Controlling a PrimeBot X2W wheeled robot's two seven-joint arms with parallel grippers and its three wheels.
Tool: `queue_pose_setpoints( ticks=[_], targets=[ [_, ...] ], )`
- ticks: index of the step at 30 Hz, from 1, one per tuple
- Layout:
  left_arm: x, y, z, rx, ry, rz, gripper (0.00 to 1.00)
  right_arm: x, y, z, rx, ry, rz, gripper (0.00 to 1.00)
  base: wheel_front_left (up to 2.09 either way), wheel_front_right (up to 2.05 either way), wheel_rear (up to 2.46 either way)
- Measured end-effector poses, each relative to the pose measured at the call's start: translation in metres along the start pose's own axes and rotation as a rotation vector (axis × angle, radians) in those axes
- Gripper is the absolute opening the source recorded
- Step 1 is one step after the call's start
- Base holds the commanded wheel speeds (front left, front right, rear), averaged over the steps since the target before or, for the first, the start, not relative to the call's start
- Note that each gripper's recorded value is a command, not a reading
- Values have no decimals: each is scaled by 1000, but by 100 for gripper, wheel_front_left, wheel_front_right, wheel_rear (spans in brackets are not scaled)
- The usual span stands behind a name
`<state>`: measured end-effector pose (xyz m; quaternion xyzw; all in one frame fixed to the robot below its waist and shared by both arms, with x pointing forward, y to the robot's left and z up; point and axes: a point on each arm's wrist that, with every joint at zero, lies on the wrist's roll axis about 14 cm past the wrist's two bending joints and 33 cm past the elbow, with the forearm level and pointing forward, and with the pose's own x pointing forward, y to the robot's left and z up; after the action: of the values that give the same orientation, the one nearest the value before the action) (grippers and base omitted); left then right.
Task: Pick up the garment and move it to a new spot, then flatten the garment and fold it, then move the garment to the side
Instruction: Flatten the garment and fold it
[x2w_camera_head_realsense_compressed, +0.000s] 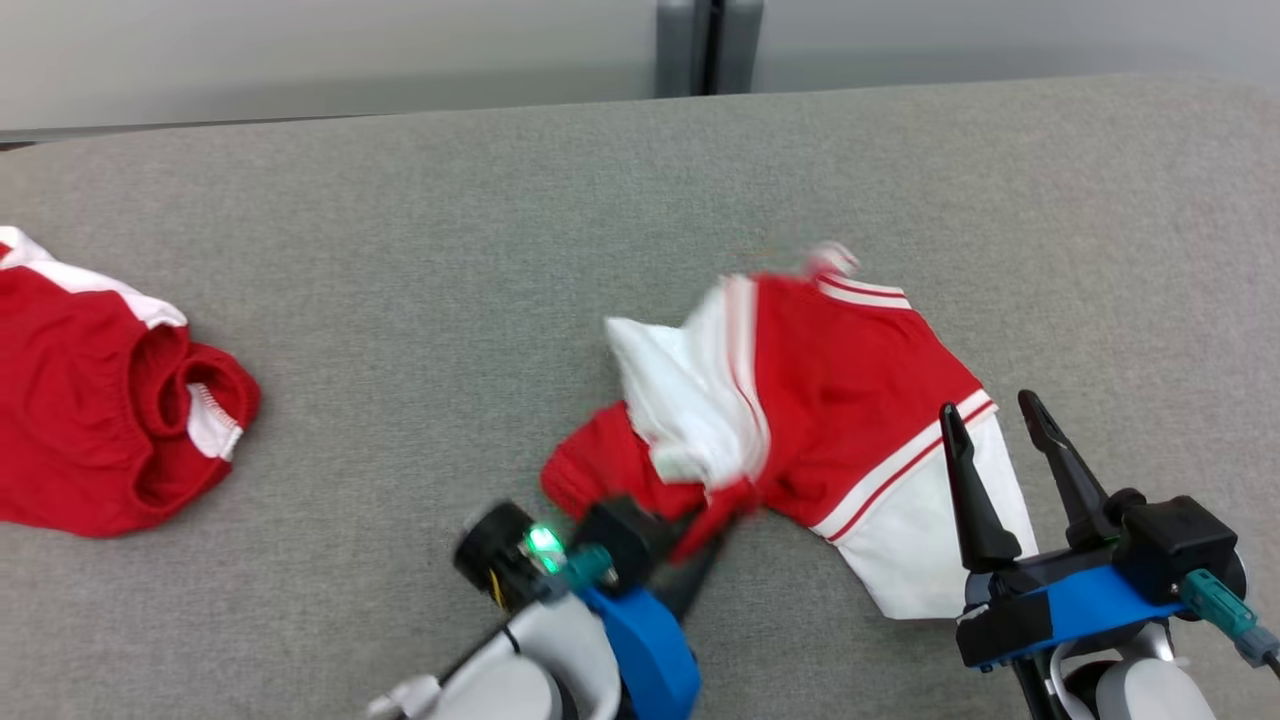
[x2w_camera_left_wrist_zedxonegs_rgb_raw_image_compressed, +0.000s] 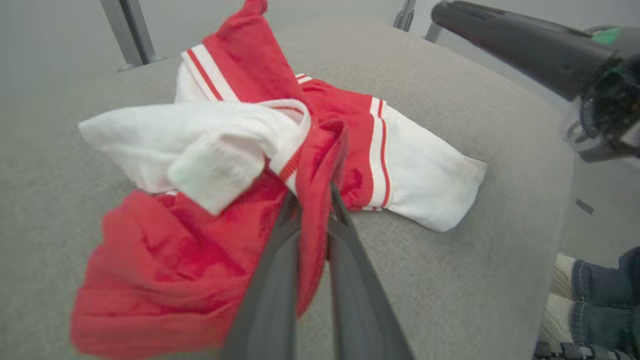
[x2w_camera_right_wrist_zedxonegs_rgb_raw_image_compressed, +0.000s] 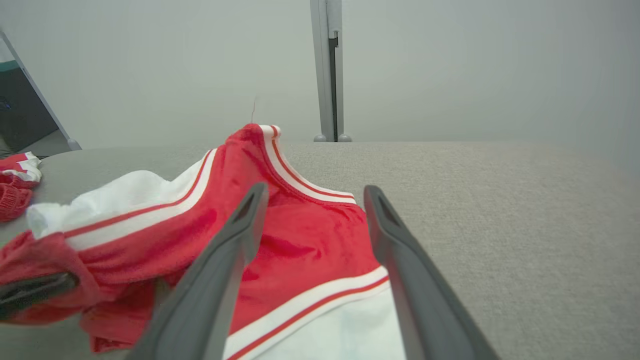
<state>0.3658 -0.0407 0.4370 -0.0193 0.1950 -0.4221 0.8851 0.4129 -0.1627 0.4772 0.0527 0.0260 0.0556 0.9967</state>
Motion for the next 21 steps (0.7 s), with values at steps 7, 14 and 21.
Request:
queue_pose_setpoints(
  ticks=[7, 14, 21],
  targets=[
    [-19, -36, -21, -69, 71, -54, 100, 2, 11, 4, 8, -8, 30, 100, 0, 0, 0],
    [-38, 7, 18, -53, -27, 117, 100, 0, 16, 9, 13, -17, 44, 100, 0, 0, 0],
    [-32, 7, 12, -54, 62, 90, 100, -5, 15, 9, 24, -18, 39, 100, 0, 0, 0]
  ],
)
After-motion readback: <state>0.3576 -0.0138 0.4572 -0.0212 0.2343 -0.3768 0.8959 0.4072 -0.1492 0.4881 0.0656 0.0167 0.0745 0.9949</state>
